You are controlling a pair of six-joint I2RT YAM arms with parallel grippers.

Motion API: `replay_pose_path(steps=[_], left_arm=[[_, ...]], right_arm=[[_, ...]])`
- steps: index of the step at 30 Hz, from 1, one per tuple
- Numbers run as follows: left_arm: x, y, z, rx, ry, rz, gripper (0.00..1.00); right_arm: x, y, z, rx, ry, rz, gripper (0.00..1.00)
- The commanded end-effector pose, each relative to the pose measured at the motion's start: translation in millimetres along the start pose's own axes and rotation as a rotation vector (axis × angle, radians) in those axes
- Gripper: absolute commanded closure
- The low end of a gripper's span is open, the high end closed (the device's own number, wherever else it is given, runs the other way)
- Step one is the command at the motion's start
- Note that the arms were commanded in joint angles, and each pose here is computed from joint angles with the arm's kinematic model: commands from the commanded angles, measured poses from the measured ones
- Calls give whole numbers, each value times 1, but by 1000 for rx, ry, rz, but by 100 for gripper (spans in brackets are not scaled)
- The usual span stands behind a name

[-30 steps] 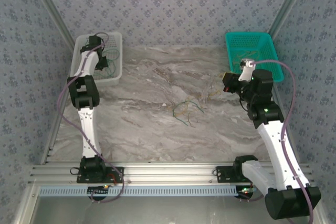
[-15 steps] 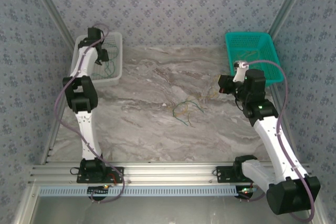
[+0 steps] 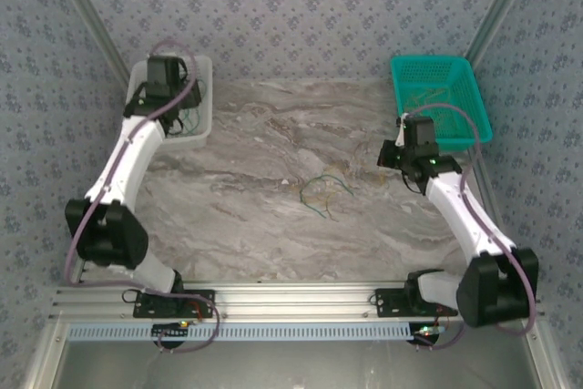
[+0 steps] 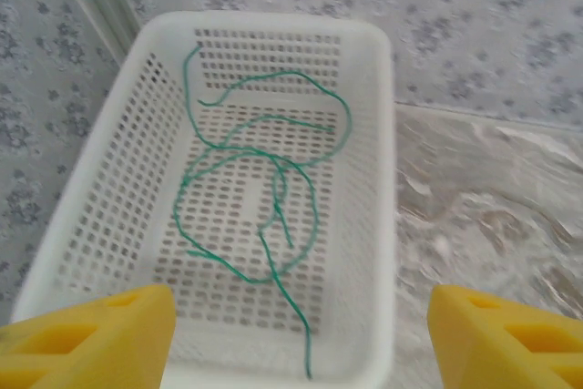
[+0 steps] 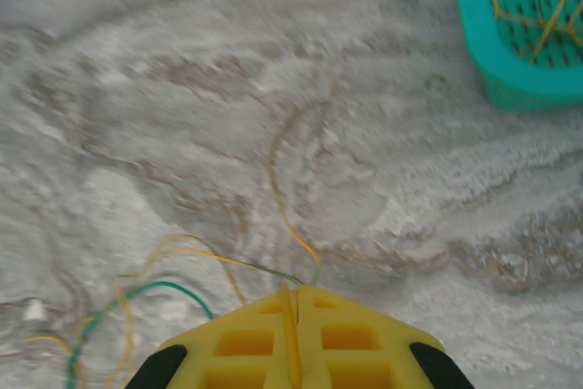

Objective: Untangle the cables

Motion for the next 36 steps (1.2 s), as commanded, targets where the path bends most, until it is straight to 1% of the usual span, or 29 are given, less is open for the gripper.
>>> replay_pose_path(steps=[1, 4, 6, 8, 10, 11, 13, 17, 18, 19, 20, 22, 26, 29, 30, 31, 33, 36], left_arm=[[-27, -22, 33, -37, -11, 105, 27], [-48, -40, 76, -21, 12, 218, 27], [-55, -46, 101, 6, 32, 255, 27], [-57, -48, 123, 41, 49, 266, 27], [-52, -47, 139, 68, 49, 253, 27], [-48, -46, 146, 71, 41, 244, 27], [-40, -44, 156, 74, 35, 232, 27], [-35, -42, 164, 86, 43, 217, 27], [-35, -42, 165, 92, 48, 215, 27], [-35, -41, 166, 96, 53, 211, 27], [-35, -40, 167, 100, 56, 209, 27], [-36, -38, 168, 104, 59, 206, 27], [-38, -33, 171, 112, 68, 201, 27], [-40, -29, 173, 123, 71, 201, 27], [-41, -27, 174, 126, 71, 204, 27], [-42, -27, 175, 129, 72, 206, 27], [-43, -25, 175, 134, 74, 204, 27], [-43, -25, 174, 132, 81, 200, 27]], right_arm=[[-7, 19, 8, 120, -30, 89, 100], [-6, 46, 14, 218, -52, 89, 100], [-3, 63, 17, 275, -64, 66, 99], [1, 82, 22, 331, -81, 49, 94], [7, 99, 28, 371, -105, 29, 90], [10, 106, 29, 384, -118, 28, 87], [17, 121, 29, 406, -148, 23, 84], [27, 149, 38, 479, -172, 7, 70], [29, 153, 41, 493, -177, 7, 65], [30, 158, 43, 503, -181, 13, 57], [31, 162, 46, 514, -186, 21, 52], [33, 167, 50, 532, -191, 24, 49], [37, 167, 54, 571, -221, 89, 51], [44, 166, 55, 583, -222, 97, 49], [46, 165, 54, 582, -213, 87, 48], [48, 164, 53, 578, -189, 56, 45], [50, 160, 50, 571, -131, -1, 46], [56, 152, 41, 553, -46, -134, 46]])
Point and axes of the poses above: each hand's point on the last joint's axis, 136 mm out from that joint toward the fingers, its own y axis out along the fingers, its own x axis along the line the jaws close on, z = x × y, the point moved 6 cm from there along -y, back along the fingers, and after that the axes turned 11 degrees about -y, right-handed, at the moved point
